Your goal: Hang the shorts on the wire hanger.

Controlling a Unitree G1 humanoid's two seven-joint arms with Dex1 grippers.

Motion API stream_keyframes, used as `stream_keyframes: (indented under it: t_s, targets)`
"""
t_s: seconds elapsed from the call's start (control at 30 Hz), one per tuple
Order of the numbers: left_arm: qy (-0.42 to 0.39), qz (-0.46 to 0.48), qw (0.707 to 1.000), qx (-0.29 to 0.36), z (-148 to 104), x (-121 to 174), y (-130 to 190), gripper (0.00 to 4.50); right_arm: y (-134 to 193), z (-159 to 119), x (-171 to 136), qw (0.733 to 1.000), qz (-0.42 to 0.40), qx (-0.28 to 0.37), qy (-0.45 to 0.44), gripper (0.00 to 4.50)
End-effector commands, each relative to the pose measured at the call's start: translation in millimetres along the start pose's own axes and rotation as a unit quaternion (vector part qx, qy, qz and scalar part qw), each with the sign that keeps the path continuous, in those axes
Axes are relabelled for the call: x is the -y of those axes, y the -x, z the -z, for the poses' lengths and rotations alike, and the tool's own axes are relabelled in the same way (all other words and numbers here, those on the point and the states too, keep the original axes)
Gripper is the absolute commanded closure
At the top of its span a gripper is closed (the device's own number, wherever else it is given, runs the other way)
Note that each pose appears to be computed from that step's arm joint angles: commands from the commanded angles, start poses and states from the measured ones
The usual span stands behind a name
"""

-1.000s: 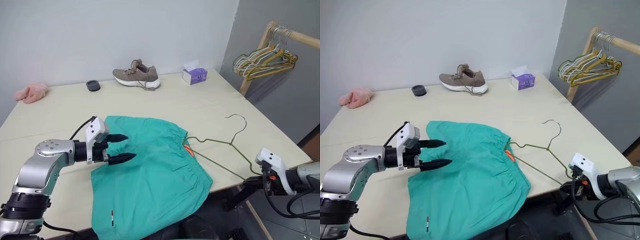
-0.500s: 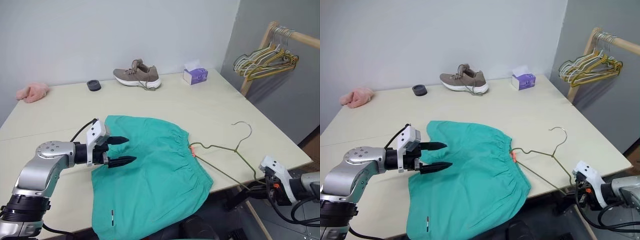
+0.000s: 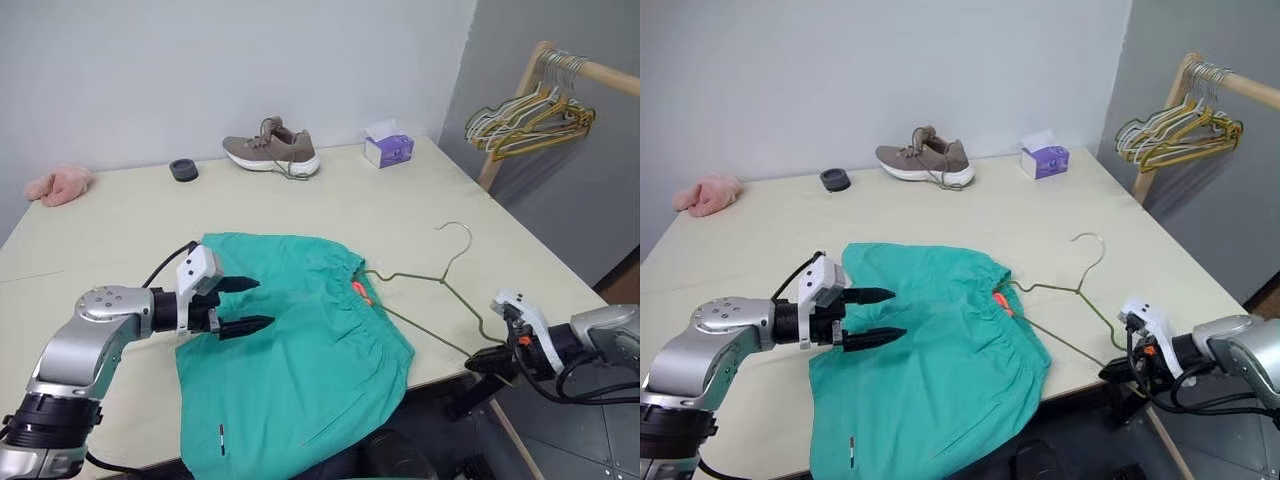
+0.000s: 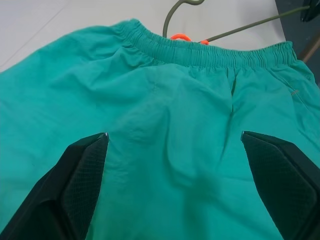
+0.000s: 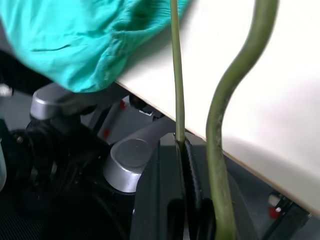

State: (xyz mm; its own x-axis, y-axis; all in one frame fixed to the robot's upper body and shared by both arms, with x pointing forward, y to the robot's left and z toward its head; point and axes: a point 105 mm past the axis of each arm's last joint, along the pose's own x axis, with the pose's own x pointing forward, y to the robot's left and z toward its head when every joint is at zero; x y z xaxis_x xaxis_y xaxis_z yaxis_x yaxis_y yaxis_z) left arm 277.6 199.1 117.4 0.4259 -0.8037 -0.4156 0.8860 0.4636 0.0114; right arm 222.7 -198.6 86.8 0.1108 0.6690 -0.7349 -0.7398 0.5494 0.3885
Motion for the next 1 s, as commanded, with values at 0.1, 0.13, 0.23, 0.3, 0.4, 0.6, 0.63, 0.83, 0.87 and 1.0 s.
stream_keyframes:
  t_s: [0.1, 0.13, 0.23, 0.3, 0.4, 0.6, 0.63, 0.83, 0.87, 1.0]
  targets:
    - [-0.027, -0.018, 0.999, 0.012, -12, -4, 5, 0.01, -9, -2, -13, 0.993, 0.004, -0.036, 0.116, 4.50]
    - [-0.027, -0.019, 0.999, 0.012, -12, -4, 5, 0.01, -10, -1, -13, 0.992, 0.005, -0.038, 0.120, 4.50]
    - [-0.027, -0.025, 0.999, 0.012, -11, -7, 5, 0.01, -10, 2, -8, 0.991, 0.027, -0.040, 0.125, 4.50]
    - [-0.027, -0.027, 0.999, 0.012, -11, -8, 6, 0.01, -9, 3, -5, 0.993, 0.033, -0.033, 0.107, 4.50]
    - [-0.027, -0.029, 0.999, 0.011, -11, -9, 6, 0.01, -7, 4, -3, 0.995, 0.036, -0.029, 0.089, 4.50]
    - [-0.029, -0.034, 0.999, 0.014, -10, -12, 6, 0.01, 8, 20, 5, 0.999, 0.037, -0.023, -0.001, 4.50]
    - [-0.029, -0.034, 0.999, 0.014, -10, -12, 6, 0.01, 8, 22, 7, 0.999, 0.039, -0.022, -0.008, 4.50]
    - [-0.031, -0.033, 0.999, 0.014, -9, -12, 4, 0.01, 1, 15, 14, 0.998, 0.036, -0.006, -0.041, 4.50]
    - [-0.032, -0.033, 0.999, 0.014, -9, -12, 4, 0.01, 0, 13, 15, 0.998, 0.033, -0.004, -0.046, 4.50]
    - [-0.032, -0.036, 0.999, 0.013, -9, -13, 5, 0.01, -5, 8, 22, 0.998, 0.034, -0.003, -0.061, 4.50]
